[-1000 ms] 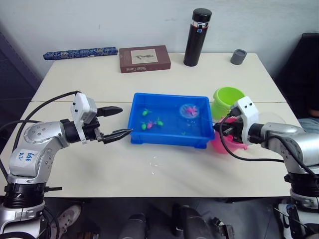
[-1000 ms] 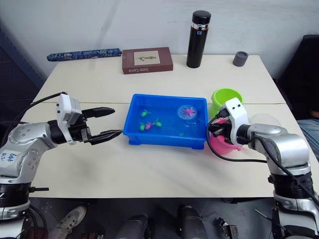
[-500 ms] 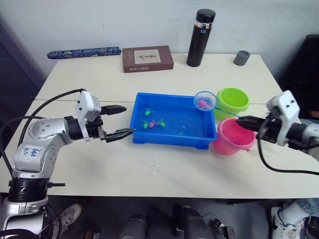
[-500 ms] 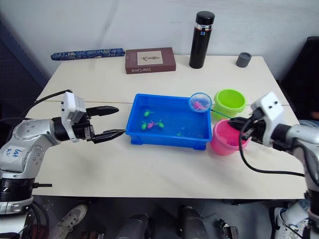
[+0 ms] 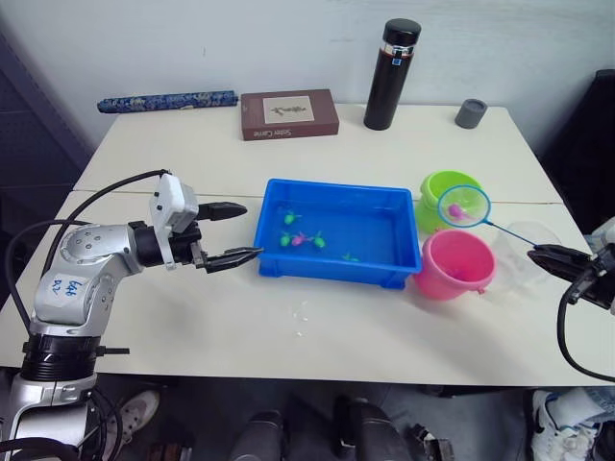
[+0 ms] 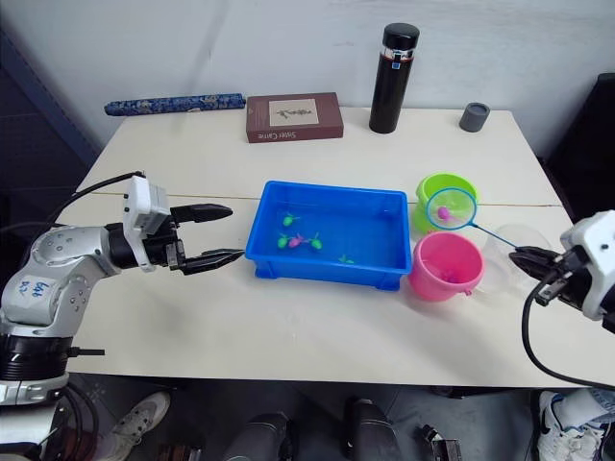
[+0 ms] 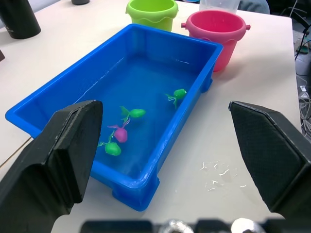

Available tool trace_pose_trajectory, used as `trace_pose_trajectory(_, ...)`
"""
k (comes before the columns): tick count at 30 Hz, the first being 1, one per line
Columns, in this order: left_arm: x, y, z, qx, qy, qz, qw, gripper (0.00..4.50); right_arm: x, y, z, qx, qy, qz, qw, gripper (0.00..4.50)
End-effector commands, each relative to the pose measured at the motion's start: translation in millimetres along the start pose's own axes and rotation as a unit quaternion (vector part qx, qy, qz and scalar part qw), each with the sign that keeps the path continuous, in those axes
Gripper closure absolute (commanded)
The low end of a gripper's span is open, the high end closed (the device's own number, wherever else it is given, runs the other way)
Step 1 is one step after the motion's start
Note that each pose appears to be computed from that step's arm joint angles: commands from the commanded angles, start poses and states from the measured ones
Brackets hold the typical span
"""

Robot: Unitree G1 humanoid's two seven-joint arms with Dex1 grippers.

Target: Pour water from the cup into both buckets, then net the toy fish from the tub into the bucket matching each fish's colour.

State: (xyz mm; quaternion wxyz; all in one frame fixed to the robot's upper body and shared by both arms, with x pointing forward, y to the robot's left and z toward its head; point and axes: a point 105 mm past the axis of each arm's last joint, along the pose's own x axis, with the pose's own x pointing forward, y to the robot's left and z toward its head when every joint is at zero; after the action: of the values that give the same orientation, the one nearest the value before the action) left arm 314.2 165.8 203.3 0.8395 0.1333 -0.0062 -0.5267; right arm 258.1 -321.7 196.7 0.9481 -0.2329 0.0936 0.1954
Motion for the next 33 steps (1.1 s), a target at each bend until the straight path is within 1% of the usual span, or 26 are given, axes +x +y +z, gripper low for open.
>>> trace_pose_trajectory(1,1.4,1.5,10.9,0.025,-0.012,-0.005,1.000,0.03,-9.8,-8.5,5.4,-0.055,-0.019,-0.036,0.998,4.50)
trace_pose_trajectory(4,2.4,2.5,11.4,0.025,-0.013,-0.006,1.000,0.03,-13.4,-6.4,-0.4,-0.100,-0.020,-0.053,0.993,4.50)
trace_pose_trajectory(6,2.7,2.9,11.1,0.026,-0.014,-0.007,1.000,0.03,-16.5,-8.7,-0.5,-0.137,-0.033,-0.086,0.986,4.50)
trace_pose_trajectory(11,3.3,3.9,10.5,0.026,-0.015,-0.009,1.000,0.03,-20.9,-4.7,-12.8,-0.191,-0.027,-0.115,0.974,4.50)
trace_pose_trajectory(14,3.4,4.7,10.0,0.025,-0.015,-0.009,1.000,0.03,-21.4,-5.3,-15.3,-0.237,-0.031,-0.148,0.960,4.50)
trace_pose_trajectory(17,4.1,5.3,9.8,0.024,-0.016,-0.010,1.000,0.03,-17.7,3.2,-24.2,-0.273,-0.028,-0.149,0.950,4.50)
trace_pose_trajectory(21,6.3,5.1,8.8,0.023,-0.018,-0.013,0.999,0.03,-16.3,11.5,-30.5,-0.346,-0.033,-0.144,0.926,4.50)
trace_pose_trajectory(25,6.8,5.5,8.6,0.023,-0.019,-0.013,0.999,0.03,-17.2,18.4,-38.0,-0.401,-0.034,-0.142,0.904,4.50)
trace_pose_trajectory(27,6.8,5.6,8.4,0.022,-0.019,-0.013,0.999,0.03,-17.1,22.4,-40.0,-0.442,-0.041,-0.143,0.885,4.50)
trace_pose_trajectory(29,7.0,5.5,8.4,0.023,-0.019,-0.013,0.999,0.03,-16.7,22.7,-41.1,-0.464,-0.046,-0.147,0.872,4.50)
trace_pose_trajectory(32,7.1,5.5,8.5,0.023,-0.019,-0.012,0.999,0.03,-16.3,20.9,-40.5,-0.506,-0.054,-0.151,0.847,4.50)
trace_pose_trajectory(33,7.2,5.6,8.4,0.023,-0.019,-0.012,0.999,0.03,-16.9,18.4,-39.5,-0.524,-0.054,-0.160,0.834,4.50)
